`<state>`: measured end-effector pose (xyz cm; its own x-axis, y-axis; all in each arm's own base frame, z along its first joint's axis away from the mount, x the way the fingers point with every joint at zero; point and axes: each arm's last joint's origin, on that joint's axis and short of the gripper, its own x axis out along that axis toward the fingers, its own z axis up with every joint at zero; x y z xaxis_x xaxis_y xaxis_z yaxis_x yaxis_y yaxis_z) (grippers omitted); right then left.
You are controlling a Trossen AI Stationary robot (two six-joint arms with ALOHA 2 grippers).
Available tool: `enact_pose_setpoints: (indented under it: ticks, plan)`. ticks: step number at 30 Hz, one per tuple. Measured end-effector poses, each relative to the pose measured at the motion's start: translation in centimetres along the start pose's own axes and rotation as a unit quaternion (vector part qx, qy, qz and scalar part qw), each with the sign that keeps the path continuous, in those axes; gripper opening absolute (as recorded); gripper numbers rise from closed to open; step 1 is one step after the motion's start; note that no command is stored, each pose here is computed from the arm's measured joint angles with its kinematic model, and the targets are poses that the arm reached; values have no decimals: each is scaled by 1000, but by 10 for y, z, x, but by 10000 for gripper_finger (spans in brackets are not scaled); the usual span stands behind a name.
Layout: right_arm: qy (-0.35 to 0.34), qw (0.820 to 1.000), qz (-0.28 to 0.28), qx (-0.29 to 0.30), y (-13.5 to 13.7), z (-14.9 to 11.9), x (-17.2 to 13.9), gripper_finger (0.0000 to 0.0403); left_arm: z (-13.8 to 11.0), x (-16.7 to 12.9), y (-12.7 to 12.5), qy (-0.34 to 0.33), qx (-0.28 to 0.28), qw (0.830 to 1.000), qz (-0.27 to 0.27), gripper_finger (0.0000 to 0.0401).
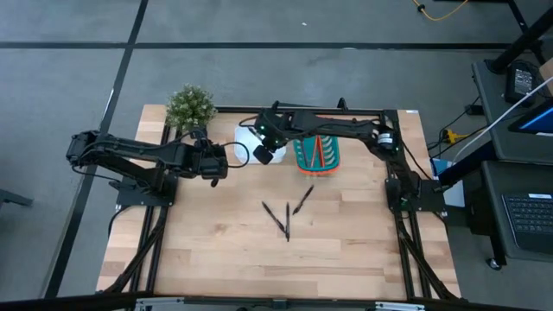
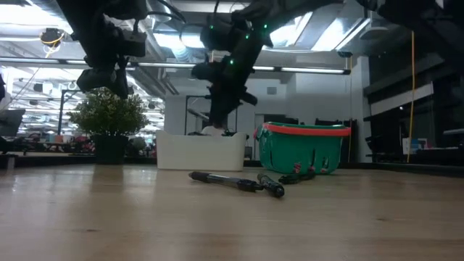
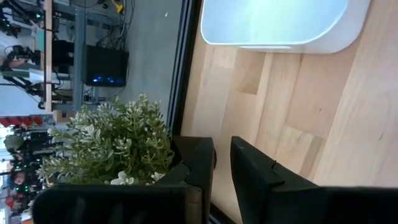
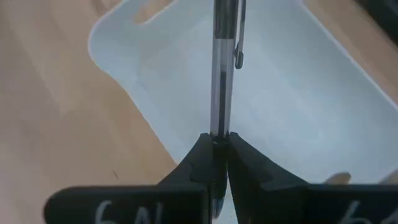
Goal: Sort pens & pencils
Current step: Put the right black ballpen into the white bin
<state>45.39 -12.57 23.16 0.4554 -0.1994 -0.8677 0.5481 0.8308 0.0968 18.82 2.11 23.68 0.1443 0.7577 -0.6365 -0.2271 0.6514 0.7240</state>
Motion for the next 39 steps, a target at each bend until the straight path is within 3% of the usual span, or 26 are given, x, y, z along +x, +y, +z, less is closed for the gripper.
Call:
enact_pose_setpoints:
  ticks: [14, 39]
  plan:
    - [12, 1000, -10, 0, -34, 6, 30, 29, 2, 0, 0, -6, -7, 1000, 7, 50]
    - [14, 1000, 4, -8, -23, 3, 32, 29, 6, 0, 0, -21, -2, 1000, 8, 50]
